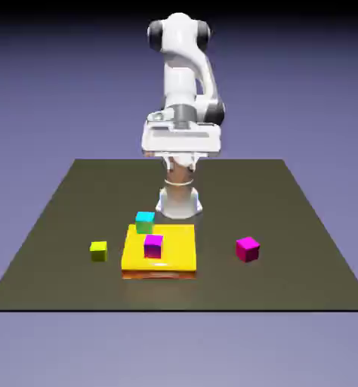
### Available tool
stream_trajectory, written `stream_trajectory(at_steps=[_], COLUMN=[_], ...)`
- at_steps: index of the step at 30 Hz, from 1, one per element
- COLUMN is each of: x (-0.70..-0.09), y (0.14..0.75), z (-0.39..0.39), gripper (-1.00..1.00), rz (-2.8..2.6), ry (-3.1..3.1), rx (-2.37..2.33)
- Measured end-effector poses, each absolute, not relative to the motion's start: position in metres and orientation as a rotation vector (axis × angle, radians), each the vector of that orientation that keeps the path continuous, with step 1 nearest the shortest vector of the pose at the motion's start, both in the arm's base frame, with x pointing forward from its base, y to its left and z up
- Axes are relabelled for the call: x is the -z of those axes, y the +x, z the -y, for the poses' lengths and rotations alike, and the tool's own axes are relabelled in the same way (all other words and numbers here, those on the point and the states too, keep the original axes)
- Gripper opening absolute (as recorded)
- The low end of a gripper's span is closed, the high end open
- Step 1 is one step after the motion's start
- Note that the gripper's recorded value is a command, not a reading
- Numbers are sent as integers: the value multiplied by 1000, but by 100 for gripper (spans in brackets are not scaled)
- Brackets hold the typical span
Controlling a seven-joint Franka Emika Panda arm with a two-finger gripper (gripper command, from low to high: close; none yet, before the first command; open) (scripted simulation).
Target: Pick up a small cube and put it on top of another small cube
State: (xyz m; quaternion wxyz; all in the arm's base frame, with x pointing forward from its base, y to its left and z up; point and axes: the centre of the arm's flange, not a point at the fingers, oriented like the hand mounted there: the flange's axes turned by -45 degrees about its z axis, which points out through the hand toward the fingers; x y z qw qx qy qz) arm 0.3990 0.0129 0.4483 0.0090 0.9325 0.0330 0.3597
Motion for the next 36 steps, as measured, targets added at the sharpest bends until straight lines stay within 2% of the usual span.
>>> stream_trajectory(at_steps=[8, 15, 26, 36], x=[-370, -295, -194, -138], y=[448, 466, 459, 436], z=[-70, -121, -196, -254], gripper=[0, 0, 0, 0], rz=[-224, -310, -418, -510], ry=[3031, 3023, 2858, 2631], rx=[-514, -3, 680, 1145])
